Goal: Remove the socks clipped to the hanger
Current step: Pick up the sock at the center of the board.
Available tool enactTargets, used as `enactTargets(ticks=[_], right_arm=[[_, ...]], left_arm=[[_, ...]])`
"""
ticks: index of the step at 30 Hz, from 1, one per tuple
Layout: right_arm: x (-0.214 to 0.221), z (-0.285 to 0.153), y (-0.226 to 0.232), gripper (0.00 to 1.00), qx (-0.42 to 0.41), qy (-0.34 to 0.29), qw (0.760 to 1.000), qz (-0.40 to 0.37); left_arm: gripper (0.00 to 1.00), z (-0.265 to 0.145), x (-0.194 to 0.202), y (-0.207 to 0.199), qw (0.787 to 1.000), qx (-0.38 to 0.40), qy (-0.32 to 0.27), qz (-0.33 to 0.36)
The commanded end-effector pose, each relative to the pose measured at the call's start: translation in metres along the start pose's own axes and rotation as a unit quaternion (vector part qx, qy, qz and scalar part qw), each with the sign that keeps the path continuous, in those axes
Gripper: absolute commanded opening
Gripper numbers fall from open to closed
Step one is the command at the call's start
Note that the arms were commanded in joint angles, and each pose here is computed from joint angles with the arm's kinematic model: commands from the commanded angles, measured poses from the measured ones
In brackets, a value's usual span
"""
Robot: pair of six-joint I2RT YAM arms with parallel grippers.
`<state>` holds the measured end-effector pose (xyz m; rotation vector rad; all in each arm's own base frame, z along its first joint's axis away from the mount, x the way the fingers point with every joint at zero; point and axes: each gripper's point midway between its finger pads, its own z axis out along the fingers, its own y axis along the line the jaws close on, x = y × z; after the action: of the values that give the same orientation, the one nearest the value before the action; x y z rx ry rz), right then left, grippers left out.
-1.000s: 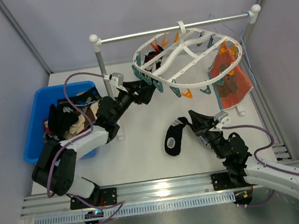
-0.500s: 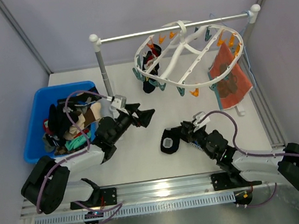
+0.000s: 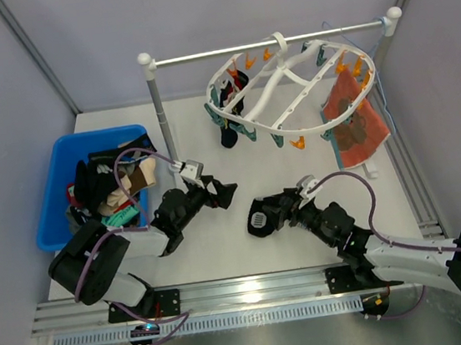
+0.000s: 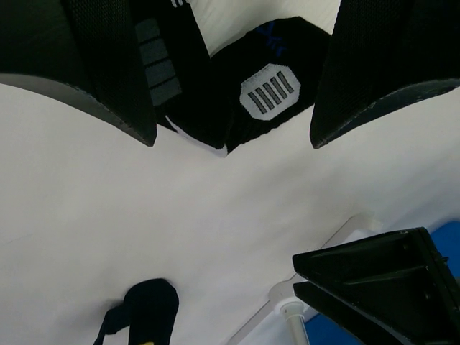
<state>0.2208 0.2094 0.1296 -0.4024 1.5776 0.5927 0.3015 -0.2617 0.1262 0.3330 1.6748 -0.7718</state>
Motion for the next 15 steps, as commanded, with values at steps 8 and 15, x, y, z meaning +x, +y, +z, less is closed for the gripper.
enactTargets(ticks=[8,15], right_arm=[[0.076,0.007,-0.010,0.86,0.040,0.114,0.992,0.018],[0.090,0.032,-0.002,0.26,0.036,0.124,0.991,0.019]], left_arm=[[0.98,0.008,-0.022,-0.006,0.998,0.016,-0.053,0.003],[0.98,0.003,-0.020,-0.002,0.998,0.007,-0.057,0.013]])
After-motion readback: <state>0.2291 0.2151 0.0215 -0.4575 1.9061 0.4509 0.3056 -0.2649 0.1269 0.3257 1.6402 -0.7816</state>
